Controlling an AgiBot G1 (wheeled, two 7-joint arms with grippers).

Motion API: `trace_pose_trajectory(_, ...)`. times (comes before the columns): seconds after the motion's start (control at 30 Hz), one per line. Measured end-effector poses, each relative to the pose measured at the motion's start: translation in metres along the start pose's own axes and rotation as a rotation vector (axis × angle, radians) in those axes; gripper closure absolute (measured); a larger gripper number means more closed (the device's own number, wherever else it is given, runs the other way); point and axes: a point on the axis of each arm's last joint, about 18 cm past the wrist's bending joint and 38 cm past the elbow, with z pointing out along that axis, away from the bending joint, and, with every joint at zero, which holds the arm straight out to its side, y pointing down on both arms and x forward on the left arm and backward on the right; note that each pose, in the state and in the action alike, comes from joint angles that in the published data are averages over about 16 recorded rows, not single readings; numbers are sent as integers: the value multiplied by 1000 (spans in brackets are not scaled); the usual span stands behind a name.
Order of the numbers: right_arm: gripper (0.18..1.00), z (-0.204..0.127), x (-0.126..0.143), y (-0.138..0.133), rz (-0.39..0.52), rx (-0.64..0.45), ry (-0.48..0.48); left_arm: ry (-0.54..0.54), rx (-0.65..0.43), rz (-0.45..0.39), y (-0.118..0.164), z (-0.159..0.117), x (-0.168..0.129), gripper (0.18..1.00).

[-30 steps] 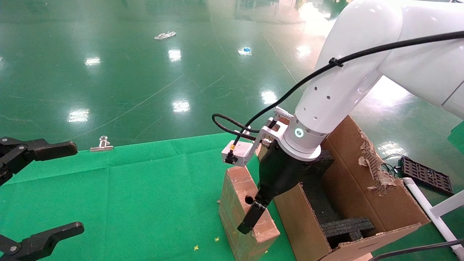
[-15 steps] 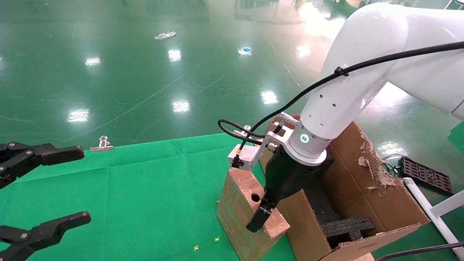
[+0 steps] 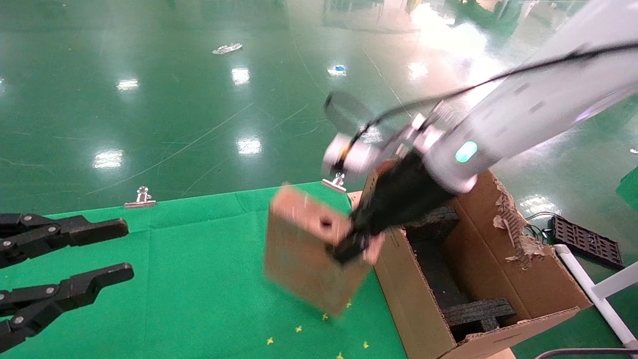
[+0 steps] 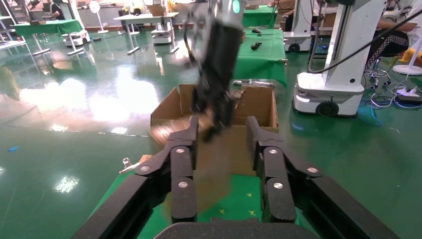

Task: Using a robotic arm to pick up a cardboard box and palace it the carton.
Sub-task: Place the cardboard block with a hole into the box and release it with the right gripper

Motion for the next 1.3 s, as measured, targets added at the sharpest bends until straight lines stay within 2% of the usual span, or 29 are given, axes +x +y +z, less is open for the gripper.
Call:
trace_pose_trajectory(0.13, 807, -50, 28, -4, 15, 138, 94, 0, 0, 0, 0, 0, 0, 751)
trace_pose_trajectory(0.27, 835, -97, 59, 4, 63, 227, 203, 0, 0, 0, 0, 0, 0, 820)
trace_pose_trajectory(0.4, 840, -133, 87, 25, 139, 258, 303, 0, 0, 0, 0, 0, 0, 890)
trace_pose_trajectory(0.53, 843, -150, 109, 57, 235, 238, 369, 0, 0, 0, 0, 0, 0, 940)
trace_pose_trajectory(0.73, 845, -148, 129, 111, 404, 160, 400, 0, 0, 0, 0, 0, 0, 979)
trace_pose_trajectory(1.0, 847, -115, 140, 173, 608, 32, 377, 0, 0, 0, 0, 0, 0, 975)
trace_pose_trajectory(1.13, 848, -97, 144, 197, 676, -27, 376, 0, 0, 0, 0, 0, 0, 952)
trace_pose_trajectory(1.3, 849, -81, 147, 217, 720, -85, 387, 0, 0, 0, 0, 0, 0, 904)
